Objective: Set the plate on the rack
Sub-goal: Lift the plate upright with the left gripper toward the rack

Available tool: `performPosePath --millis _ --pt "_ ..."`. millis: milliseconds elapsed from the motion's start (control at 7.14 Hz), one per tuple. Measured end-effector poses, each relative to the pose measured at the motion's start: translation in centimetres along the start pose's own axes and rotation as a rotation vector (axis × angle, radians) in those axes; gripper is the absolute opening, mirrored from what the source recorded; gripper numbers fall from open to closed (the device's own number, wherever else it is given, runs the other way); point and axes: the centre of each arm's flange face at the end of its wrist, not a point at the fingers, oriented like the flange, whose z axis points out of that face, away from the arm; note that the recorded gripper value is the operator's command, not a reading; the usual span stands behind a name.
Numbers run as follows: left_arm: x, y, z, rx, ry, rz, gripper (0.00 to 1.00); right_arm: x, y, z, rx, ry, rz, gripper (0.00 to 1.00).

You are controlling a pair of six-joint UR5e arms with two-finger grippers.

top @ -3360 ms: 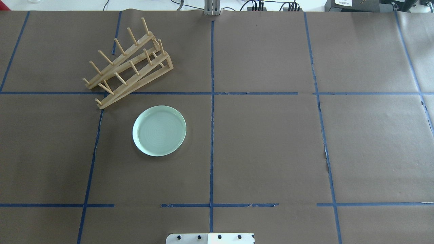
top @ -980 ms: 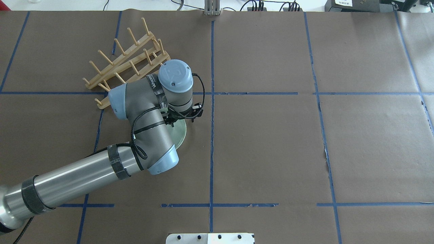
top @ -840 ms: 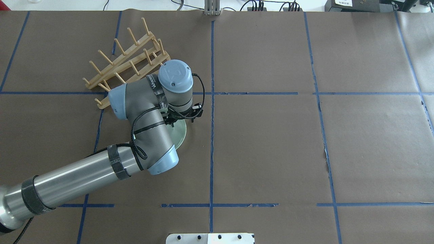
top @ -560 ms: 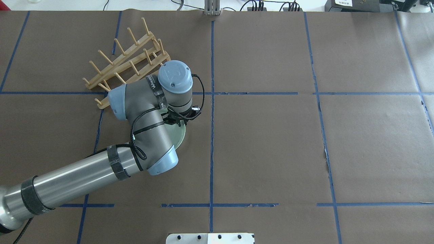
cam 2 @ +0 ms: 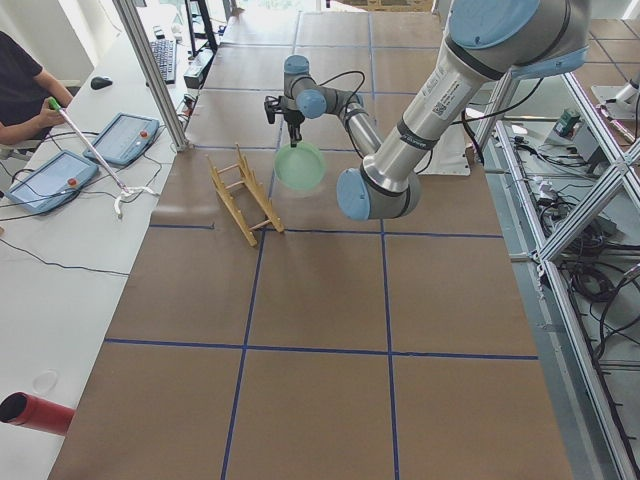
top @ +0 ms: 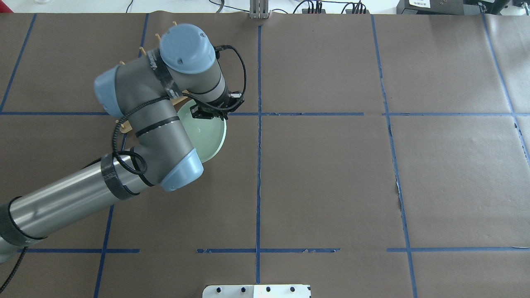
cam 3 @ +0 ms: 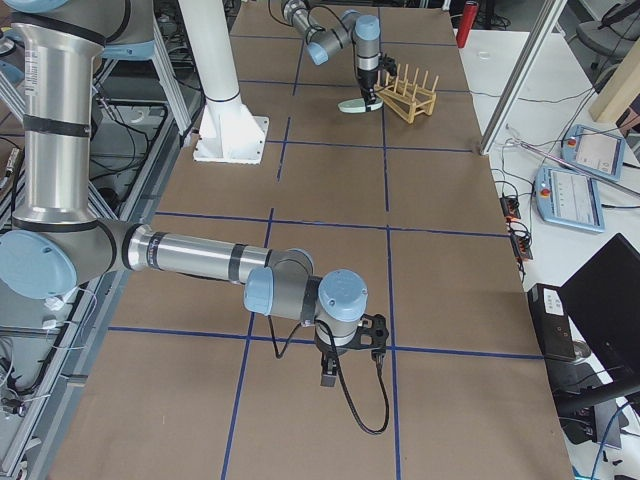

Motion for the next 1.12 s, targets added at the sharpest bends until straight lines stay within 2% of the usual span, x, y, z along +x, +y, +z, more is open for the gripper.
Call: performPosePath --millis 280,420,560,840,980,1120 --pt "-1.1 -3.3 -11.2 0.06 0.186 -0.085 0.0 0.0 0.0 0.0 0.0 0.0 0.0 1.0" --pt "-1.8 -4.7 -15.2 0.095 0.291 -0.129 0.0 0.0 0.0 0.0 0.0 0.0 0.0 1.0" --pt "-3.4 -6.1 -17.3 0.124 0.408 -0.161 0.0 0.0 0.0 0.0 0.0 0.0 0.0 1.0" --pt "-9.4 -9.0 -17.7 0.174 0.656 -0.148 0.0 0.0 0.0 0.0 0.0 0.0 0.0 1.0" --pt "-11.5 -11.0 -17.3 0.21 0.733 -0.156 0.0 0.0 0.0 0.0 0.0 0.0 0.0 1.0" --pt "-13.1 -13.4 -16.5 0.274 0.806 -0.197 0.0 0.0 0.0 0.0 0.0 0.0 0.0 1.0"
